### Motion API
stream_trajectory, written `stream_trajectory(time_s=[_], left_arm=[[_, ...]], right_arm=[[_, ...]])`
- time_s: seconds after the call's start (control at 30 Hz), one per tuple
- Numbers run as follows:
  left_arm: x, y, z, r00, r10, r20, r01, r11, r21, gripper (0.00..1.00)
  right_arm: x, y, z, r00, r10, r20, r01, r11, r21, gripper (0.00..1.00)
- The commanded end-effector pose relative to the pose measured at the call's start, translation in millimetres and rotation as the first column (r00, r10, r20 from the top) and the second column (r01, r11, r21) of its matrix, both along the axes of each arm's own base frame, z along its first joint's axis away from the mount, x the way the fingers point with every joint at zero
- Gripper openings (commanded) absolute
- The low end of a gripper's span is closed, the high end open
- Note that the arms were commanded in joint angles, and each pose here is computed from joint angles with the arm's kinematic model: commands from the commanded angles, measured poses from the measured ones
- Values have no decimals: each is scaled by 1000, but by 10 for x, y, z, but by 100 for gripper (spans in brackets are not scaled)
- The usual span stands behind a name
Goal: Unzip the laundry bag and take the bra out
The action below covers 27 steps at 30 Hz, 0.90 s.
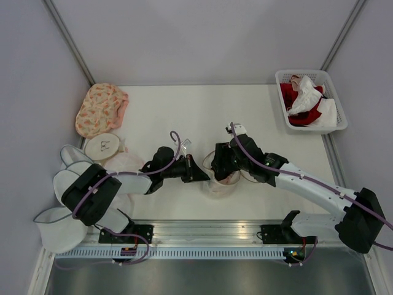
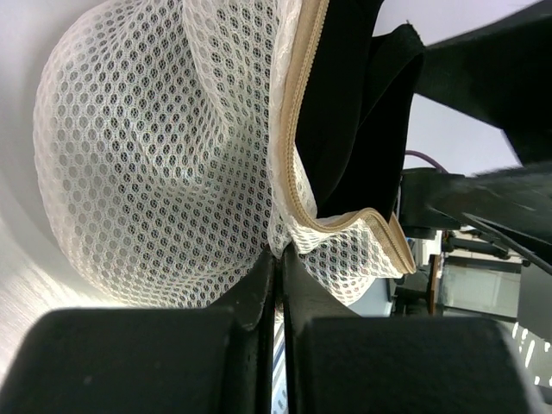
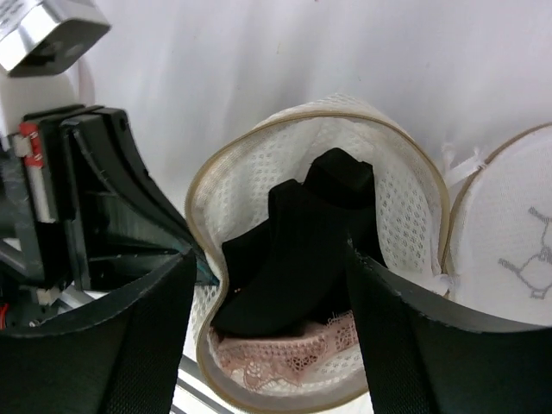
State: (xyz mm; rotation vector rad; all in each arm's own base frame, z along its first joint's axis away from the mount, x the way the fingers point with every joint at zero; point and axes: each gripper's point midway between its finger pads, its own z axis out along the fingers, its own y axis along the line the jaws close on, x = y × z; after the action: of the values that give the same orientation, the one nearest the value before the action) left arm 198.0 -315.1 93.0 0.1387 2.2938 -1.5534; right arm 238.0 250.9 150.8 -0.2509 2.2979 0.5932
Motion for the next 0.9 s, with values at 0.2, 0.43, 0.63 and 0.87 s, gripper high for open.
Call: stream_trajectory(time_s=[0.2,0.43,0.63,0.87], left_arm=[[-110,-13,422,997,-19,69,27,993,-113,2],[-175,-21,523,995,-25,93,37,991,-131,2],[-193,26,477,995,-11,99,23,993,-115,2],[-189,36,439,995,-9,102,20,995,-102,2]], right_arm=[[213,-20,-100,958,-285,-35,286,958,21,67],[195,246,-37,961,-275,-39,277,957,81,36],[78,196,-43,969,-243,-48,245,968,49,0],[-79,-242,-128,959,-284,-15,283,957,-68,0]])
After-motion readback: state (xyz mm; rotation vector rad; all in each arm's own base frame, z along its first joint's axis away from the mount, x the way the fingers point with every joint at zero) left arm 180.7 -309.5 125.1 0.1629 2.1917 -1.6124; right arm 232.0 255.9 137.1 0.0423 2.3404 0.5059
